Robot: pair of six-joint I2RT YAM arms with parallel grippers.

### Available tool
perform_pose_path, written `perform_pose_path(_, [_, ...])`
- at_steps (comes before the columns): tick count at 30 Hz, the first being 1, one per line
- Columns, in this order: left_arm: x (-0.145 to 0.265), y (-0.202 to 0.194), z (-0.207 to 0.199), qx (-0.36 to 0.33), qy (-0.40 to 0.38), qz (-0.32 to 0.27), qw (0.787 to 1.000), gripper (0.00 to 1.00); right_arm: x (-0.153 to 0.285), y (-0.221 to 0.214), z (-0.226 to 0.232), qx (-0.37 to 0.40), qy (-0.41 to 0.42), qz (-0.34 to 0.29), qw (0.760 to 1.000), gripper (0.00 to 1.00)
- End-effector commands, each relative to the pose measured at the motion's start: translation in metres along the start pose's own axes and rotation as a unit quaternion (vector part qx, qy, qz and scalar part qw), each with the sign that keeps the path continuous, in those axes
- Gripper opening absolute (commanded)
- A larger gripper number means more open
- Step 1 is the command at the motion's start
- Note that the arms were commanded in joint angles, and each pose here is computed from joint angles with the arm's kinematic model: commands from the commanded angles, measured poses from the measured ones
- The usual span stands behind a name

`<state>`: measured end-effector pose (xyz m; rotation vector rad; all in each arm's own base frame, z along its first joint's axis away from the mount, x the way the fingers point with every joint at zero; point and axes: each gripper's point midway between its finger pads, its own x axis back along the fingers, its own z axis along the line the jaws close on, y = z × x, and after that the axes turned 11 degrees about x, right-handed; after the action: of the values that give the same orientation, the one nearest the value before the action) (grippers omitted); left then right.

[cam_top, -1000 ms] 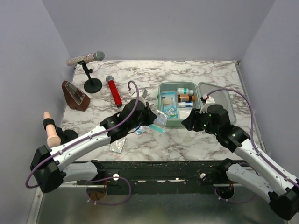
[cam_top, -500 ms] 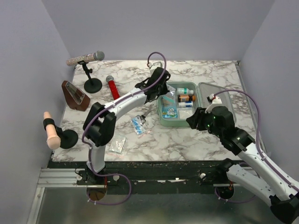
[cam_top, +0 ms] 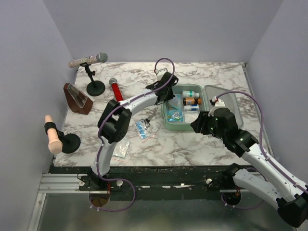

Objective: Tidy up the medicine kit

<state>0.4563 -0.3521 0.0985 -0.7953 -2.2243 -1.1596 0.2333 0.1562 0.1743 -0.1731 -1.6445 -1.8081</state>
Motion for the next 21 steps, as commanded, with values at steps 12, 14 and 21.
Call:
perform_pose_path(12, [0.073, 0.051, -0.017, 0.015, -0.055, -0.049, 0.997, 0.69, -0.001, 0.003, 0.002, 0.000, 0.002, -0.004, 1.000, 0.57])
perform_pose_path(14, [0.102, 0.050, 0.005, 0.016, -0.045, -0.063, 0.997, 0.76, -0.001, 0.001, 0.003, 0.001, 0.006, -0.003, 1.000, 0.57])
perform_pose_path(21, [0.172, 0.014, 0.134, 0.024, 0.058, -0.083, 0.995, 0.99, -0.009, -0.013, 0.005, 0.004, 0.017, 0.011, 1.000, 0.57])
